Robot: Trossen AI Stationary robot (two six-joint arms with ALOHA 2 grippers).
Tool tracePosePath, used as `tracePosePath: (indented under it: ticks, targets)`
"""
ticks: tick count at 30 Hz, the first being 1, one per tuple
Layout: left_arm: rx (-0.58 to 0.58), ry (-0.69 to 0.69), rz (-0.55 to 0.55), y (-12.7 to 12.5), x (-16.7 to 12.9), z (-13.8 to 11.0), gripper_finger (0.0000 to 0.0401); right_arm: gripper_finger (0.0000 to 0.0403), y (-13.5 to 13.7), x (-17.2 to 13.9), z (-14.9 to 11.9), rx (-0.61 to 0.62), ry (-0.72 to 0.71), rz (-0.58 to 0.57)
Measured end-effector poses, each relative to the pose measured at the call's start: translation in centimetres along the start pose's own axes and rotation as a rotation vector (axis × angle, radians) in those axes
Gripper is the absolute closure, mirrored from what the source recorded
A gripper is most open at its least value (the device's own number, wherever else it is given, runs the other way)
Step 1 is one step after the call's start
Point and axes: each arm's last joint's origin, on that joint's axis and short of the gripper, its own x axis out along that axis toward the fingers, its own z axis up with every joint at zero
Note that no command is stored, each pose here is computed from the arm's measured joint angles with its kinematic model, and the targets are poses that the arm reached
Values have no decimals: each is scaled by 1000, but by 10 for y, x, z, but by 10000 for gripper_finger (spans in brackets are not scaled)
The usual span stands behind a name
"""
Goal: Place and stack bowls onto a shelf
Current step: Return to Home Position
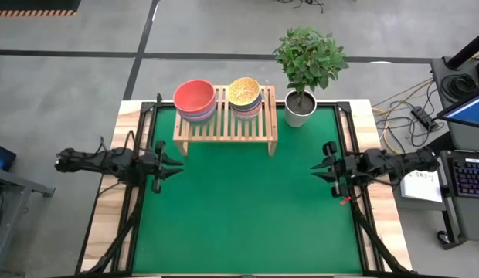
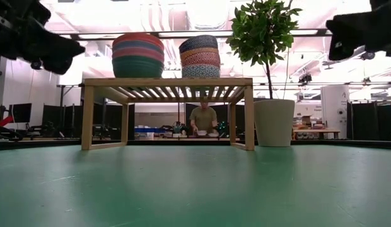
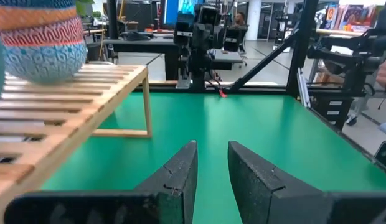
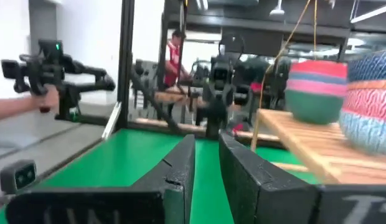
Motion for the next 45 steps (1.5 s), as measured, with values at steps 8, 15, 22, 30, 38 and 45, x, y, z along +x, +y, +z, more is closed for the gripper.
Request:
tracePosePath:
  ticks: [8, 15, 22, 30, 38, 45]
  targets:
    - [-11, -79, -10, -2, 13, -21, 328, 344, 0, 2, -7, 9, -1, -26]
    - [7, -92, 14, -1, 15, -24, 328, 344, -2, 1, -11, -3, 46, -101]
    - [-56, -83, 17, -1, 16, -24, 328, 344, -4, 1, -13, 82, 66, -188]
    - [-56, -80, 17, -1, 17, -25, 328, 344, -4, 1, -15, 79, 92, -186]
    - [-56, -81, 17, -1, 17, -24, 328, 344, -4, 1, -15, 76, 95, -185]
    - [-57, -82, 17, -1, 17, -24, 328, 344, -4, 1, -16, 79, 96, -185]
